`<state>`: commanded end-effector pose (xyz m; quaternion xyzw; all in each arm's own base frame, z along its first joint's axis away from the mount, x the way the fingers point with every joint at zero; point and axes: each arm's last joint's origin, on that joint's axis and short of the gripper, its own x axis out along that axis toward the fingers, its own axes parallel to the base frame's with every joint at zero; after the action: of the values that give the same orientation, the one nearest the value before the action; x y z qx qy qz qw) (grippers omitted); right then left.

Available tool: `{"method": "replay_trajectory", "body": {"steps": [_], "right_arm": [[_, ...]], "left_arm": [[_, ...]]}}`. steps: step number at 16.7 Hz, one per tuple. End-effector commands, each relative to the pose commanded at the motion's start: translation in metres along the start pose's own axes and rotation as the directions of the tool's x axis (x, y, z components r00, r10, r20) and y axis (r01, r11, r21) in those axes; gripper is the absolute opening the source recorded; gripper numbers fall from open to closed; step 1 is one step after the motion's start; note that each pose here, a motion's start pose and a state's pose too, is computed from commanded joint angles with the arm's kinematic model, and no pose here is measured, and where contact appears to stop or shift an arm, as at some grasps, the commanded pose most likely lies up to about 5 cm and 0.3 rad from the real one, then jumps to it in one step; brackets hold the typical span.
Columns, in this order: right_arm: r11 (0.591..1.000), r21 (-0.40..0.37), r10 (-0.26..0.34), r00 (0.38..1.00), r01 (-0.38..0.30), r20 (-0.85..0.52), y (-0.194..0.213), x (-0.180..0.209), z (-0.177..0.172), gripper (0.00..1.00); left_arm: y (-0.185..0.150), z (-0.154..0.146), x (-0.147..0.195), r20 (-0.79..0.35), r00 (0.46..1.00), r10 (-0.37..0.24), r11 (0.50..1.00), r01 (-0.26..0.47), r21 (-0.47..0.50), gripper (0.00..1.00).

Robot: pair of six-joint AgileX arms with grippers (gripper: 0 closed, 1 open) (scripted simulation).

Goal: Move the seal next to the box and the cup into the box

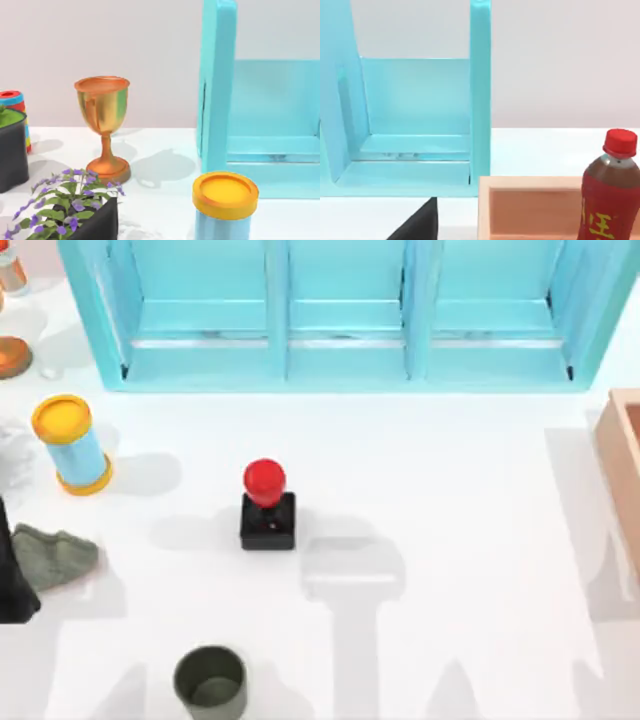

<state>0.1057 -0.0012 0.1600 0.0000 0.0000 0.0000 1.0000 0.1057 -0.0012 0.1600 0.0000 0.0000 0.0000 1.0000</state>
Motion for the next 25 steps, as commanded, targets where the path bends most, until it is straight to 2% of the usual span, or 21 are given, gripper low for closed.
{"method": "replay_trajectory", "body": {"steps": [5,10,13,17,21,25], "right_arm": [[1.0,0.007,0.02,0.998,-0.02,-0.051,0.002,0.001,0.006,1.0],[0.993,0.055,0.112,0.95,-0.101,-0.291,0.015,0.01,0.044,1.0],[0.984,0.1,0.179,0.874,-0.149,-0.453,0.03,0.028,0.084,1.0],[0.967,0.171,0.256,0.747,-0.191,-0.613,0.068,0.071,0.149,1.0],[0.95,0.241,0.311,0.63,-0.197,-0.711,0.131,0.127,0.205,1.0],[0.946,0.282,0.324,0.522,-0.162,-0.789,0.214,0.179,0.224,1.0]], "left_arm": [[0.0,0.0,0.0,0.0,1.0,0.0,1.0,0.0,0.0,1.0],[0.0,0.0,0.0,0.0,1.0,0.0,1.0,0.0,0.0,1.0],[0.0,0.0,0.0,0.0,1.0,0.0,1.0,0.0,0.0,1.0],[0.0,0.0,0.0,0.0,1.0,0.0,1.0,0.0,0.0,1.0],[0.0,0.0,0.0,0.0,1.0,0.0,1.0,0.0,0.0,1.0],[0.0,0.0,0.0,0.0,1.0,0.0,1.0,0.0,0.0,1.0]]}}
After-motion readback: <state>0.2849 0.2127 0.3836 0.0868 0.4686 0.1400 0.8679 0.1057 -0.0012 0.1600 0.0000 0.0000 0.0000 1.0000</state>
